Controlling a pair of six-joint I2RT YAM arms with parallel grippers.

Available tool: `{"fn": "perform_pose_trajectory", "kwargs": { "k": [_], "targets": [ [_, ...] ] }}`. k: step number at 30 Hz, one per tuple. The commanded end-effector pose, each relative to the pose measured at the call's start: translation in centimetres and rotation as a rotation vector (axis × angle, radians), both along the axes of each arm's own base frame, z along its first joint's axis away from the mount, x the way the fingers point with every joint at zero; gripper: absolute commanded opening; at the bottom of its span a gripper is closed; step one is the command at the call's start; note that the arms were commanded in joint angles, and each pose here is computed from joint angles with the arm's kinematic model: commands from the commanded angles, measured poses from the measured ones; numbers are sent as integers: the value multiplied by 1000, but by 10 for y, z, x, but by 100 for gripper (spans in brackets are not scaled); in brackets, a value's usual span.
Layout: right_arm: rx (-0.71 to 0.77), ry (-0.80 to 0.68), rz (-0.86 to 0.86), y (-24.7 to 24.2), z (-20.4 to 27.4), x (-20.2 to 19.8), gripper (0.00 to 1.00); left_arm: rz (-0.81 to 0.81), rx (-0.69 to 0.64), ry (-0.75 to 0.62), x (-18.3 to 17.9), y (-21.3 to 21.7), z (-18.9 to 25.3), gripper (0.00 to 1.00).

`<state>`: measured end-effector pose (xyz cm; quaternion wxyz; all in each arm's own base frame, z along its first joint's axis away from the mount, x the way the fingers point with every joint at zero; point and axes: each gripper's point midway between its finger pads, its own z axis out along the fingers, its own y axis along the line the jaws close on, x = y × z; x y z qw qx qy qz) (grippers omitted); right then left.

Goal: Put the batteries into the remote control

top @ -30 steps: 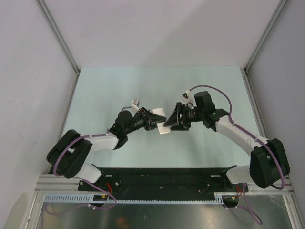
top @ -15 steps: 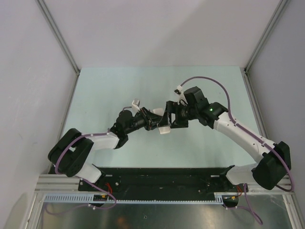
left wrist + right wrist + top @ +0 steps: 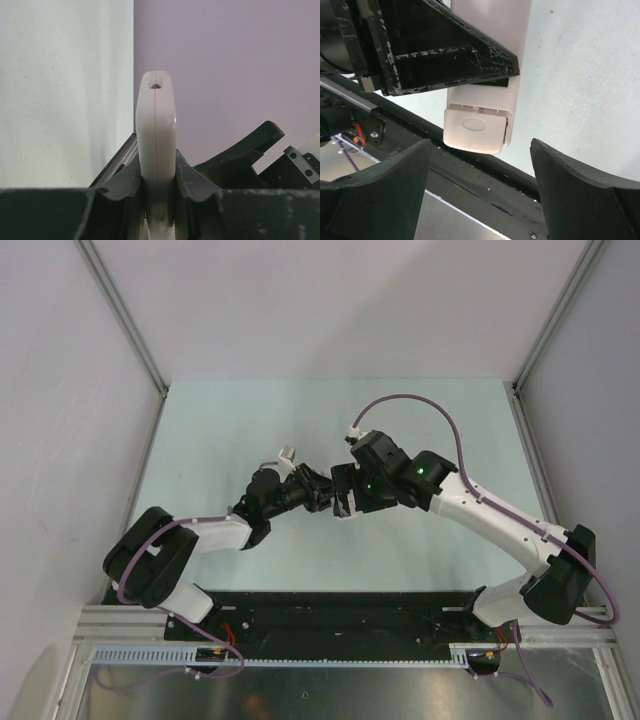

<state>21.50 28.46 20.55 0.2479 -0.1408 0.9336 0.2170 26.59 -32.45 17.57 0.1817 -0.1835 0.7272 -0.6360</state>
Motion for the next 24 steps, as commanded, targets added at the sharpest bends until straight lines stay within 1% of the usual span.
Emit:
{"fn": "perform_pose_trajectory", "kwargs": {
  "k": [1, 7, 8, 10, 16, 20, 24],
  "targets": [
    [-71, -73, -19, -8, 11, 8, 84, -3, -33, -78, 6, -6, 24, 0],
    [-107, -73, 0, -3, 6, 6, 79, -8, -37, -84, 5, -7, 27, 0],
    [-106, -74, 3, -2, 7, 5, 76, -8, -36, -83, 5, -7, 26, 0],
    [-102, -74, 9, 0, 8, 4, 75, -8, -36, -83, 5, -6, 26, 0],
    [-103, -79, 16, 6, 9, 3, 74, -11, -36, -85, 4, -6, 27, 0],
    [-95, -80, 13, 8, 12, 2, 77, -9, -34, -83, 3, -5, 25, 0],
    [-109, -66, 26, 9, 6, 0, 75, -8, -35, -84, 3, -4, 26, 0]
  ]
}}
